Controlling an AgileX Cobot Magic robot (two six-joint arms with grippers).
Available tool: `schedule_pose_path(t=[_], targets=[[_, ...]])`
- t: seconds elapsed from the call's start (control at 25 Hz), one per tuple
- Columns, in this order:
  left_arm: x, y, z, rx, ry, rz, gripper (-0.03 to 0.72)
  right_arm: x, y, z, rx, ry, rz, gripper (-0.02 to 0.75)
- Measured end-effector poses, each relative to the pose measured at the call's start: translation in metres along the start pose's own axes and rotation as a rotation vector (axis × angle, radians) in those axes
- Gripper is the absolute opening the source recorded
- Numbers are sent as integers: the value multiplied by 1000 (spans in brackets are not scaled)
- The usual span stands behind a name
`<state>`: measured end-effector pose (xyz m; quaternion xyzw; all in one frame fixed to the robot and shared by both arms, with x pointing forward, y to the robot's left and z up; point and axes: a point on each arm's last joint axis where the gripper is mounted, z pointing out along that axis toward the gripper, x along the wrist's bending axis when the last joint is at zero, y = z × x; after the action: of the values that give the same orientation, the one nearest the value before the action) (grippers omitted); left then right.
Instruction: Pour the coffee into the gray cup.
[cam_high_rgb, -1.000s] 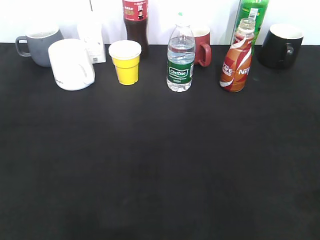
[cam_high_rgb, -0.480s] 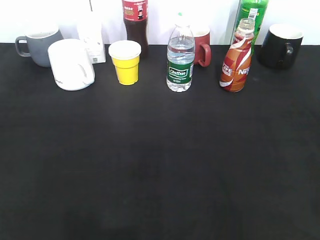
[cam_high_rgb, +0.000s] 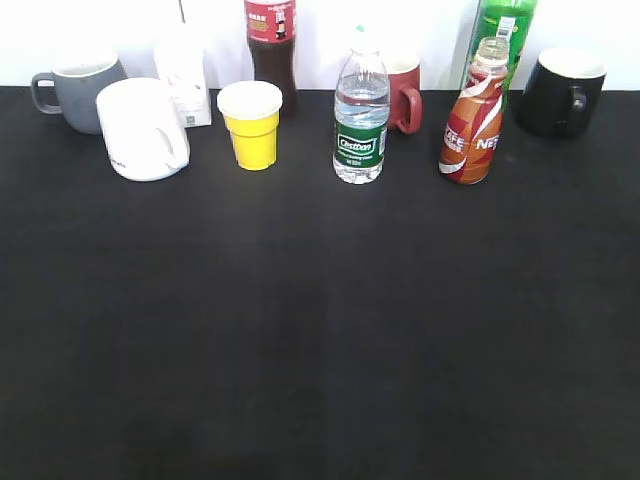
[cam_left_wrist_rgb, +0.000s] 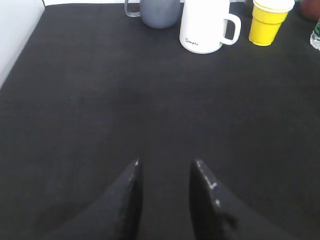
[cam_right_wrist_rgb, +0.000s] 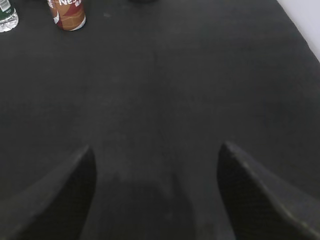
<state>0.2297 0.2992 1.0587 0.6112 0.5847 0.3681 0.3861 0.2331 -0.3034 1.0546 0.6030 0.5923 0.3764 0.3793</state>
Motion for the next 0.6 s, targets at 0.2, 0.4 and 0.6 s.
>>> schedule_pose_path(t=[0.2, 0.4, 0.6], targets=[[0, 0, 0, 0, 1, 0, 239, 0, 0, 0, 0, 0, 0, 589], [0, 0, 0, 0, 1, 0, 239, 0, 0, 0, 0, 0, 0, 589], [0, 0, 0, 0, 1, 0, 239, 0, 0, 0, 0, 0, 0, 589]])
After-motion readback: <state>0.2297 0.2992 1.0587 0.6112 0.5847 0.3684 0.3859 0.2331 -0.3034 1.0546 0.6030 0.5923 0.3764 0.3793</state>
